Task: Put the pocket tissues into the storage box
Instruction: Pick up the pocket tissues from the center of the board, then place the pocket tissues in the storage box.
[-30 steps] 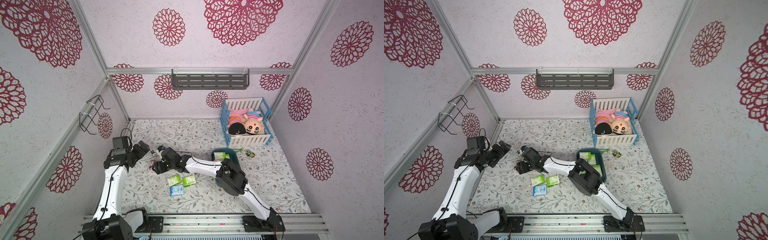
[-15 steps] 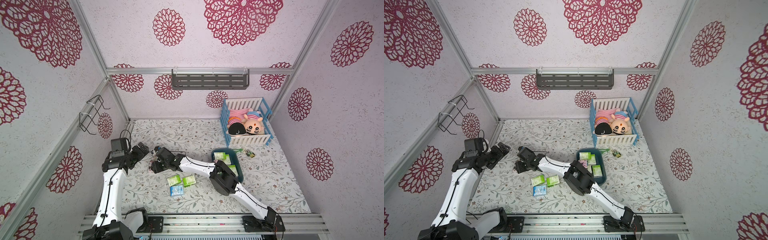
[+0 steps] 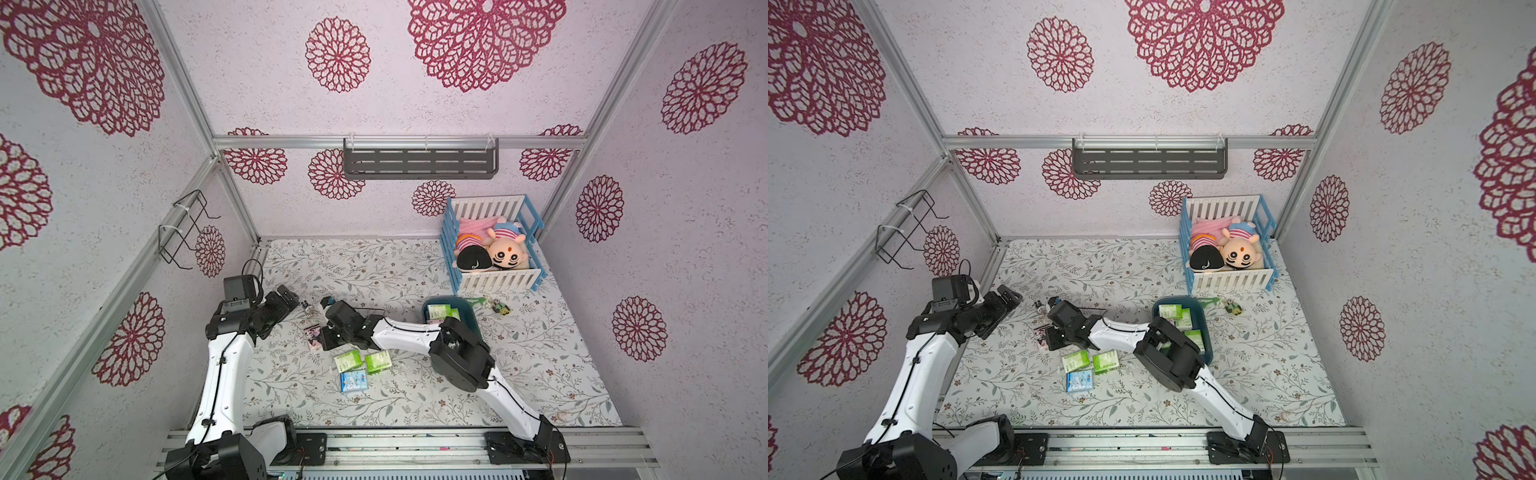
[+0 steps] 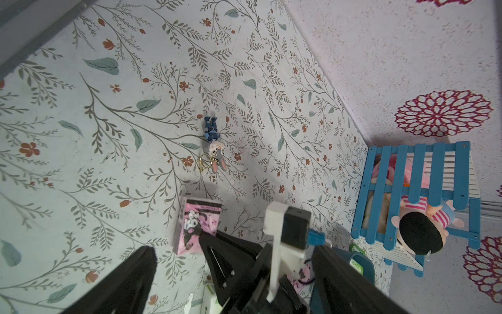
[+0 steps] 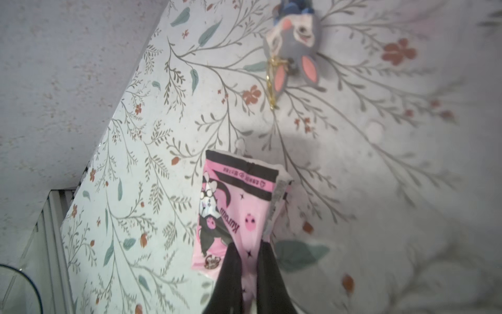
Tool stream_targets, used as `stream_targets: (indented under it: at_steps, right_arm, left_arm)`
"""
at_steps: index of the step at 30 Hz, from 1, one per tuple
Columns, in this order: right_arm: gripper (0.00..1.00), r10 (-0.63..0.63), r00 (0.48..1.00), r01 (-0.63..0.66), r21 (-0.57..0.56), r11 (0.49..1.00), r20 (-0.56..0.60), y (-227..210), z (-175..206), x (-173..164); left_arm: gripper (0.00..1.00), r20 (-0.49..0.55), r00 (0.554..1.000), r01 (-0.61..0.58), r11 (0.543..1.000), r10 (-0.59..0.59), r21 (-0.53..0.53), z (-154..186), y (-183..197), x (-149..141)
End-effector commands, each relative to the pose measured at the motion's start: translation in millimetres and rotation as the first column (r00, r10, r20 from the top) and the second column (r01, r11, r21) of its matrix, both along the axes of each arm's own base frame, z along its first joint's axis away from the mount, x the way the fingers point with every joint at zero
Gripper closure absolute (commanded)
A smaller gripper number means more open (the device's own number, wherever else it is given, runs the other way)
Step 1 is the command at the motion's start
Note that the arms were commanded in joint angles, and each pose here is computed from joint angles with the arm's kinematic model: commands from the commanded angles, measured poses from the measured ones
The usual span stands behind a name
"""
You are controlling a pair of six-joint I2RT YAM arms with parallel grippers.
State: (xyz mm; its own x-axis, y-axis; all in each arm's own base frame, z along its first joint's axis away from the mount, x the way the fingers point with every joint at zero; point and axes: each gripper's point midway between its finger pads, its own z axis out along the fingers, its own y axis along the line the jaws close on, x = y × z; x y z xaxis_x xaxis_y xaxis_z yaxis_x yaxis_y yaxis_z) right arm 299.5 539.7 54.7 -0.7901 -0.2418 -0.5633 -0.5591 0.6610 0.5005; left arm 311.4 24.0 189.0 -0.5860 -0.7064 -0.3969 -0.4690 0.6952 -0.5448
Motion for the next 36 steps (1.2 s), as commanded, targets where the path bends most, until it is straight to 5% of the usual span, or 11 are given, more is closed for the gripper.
stream_targets:
  at_steps: [1,8,15,18,25,36]
  right_arm:
    - [1.00,-0.051,0.991,0.026,0.198,0.980,0.126,-29.1,94.1,19.8]
    - [1.00,-0.291,0.937,0.262,0.160,0.952,0.195,-186.0,129.3,21.7]
    - [1.00,-0.557,0.794,0.568,0.030,0.822,0.243,-351.7,130.1,4.2]
    - [1.00,-0.599,0.775,0.616,-0.031,0.787,0.203,-395.9,110.4,-0.7]
    - [1.00,-0.594,0.774,0.629,-0.161,0.760,0.219,-435.3,92.1,6.4]
    - [1.00,-0.484,0.835,0.542,-0.238,0.806,0.262,-439.2,78.4,28.2]
  left_arm:
    - [0.03,0.073,0.997,0.013,1.000,-0.012,-0.018,21.7,-9.2,10.6]
    - [0.03,0.157,0.958,0.247,0.969,-0.241,-0.020,36.6,-111.6,62.9]
    - [0.03,0.185,0.836,0.523,0.852,-0.517,0.017,38.7,-244.2,97.5]
    - [0.03,0.203,0.793,0.586,0.810,-0.575,0.006,37.8,-283.0,100.9]
    - [0.03,0.204,0.758,0.636,0.771,-0.620,-0.018,44.9,-309.3,98.8]
    - [0.03,0.176,0.763,0.627,0.779,-0.622,0.032,40.3,-295.7,93.9]
